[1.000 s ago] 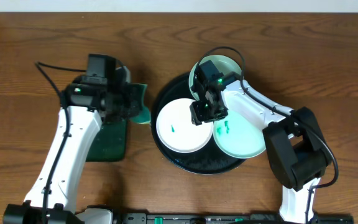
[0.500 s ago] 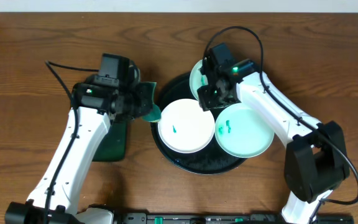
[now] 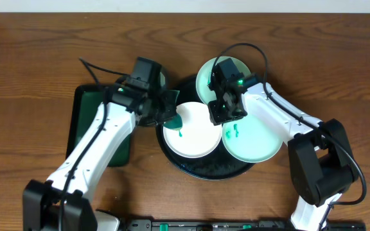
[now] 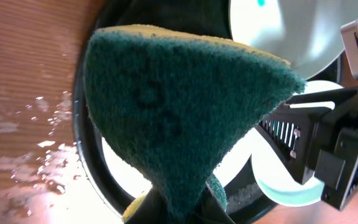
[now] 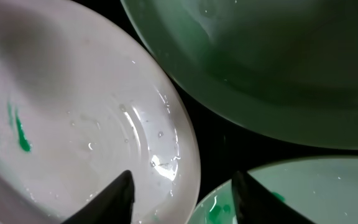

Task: Clean dirty plates on tray and stack at the side
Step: 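Move the sponge with the left gripper onto the white plate, then scrub the white plate with the sponge while the right gripper holds it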

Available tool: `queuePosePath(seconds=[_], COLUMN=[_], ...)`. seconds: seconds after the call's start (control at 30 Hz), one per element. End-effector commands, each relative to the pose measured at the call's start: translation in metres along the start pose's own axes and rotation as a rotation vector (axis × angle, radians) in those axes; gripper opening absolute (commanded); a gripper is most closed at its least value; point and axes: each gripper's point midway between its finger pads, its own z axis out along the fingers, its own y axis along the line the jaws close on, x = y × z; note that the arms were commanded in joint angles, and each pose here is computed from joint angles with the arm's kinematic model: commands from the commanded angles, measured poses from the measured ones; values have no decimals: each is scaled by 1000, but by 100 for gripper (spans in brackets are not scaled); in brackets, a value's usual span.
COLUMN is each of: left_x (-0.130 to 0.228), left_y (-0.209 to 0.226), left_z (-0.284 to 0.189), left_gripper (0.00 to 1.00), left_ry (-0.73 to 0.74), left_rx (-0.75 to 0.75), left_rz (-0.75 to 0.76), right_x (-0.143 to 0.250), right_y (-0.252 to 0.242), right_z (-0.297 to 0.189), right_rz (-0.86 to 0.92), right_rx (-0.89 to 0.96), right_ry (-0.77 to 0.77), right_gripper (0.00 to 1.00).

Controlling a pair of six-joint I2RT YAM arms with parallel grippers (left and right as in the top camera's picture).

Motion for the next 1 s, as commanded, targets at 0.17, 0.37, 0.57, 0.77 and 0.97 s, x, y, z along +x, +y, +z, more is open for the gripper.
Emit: queuePosePath(seconds=[0.17,0.37,0.57,0.77,0.97], left_x=[13,26,33,36,43], left_y=[-13,-11,3,2,-1], left_z=[27,68,94,101,111], left_gripper=[7,7,23,19,11], left_ry=[55,114,169,176,180], left_rx=[-14,-88,-143,-145,-172], left_rz=[15,35,3,14,50], right_x=[6,7,4,3,3], right_y=[0,1,-6,-8,-8], right_z=[28,36,34,34,33], right_rz=[10,33,53,56,57], right_rx=[-10,-21,-20,-20,-20], right_ry=[34,47,41,37,39], right_gripper=[32,28,25,25,25])
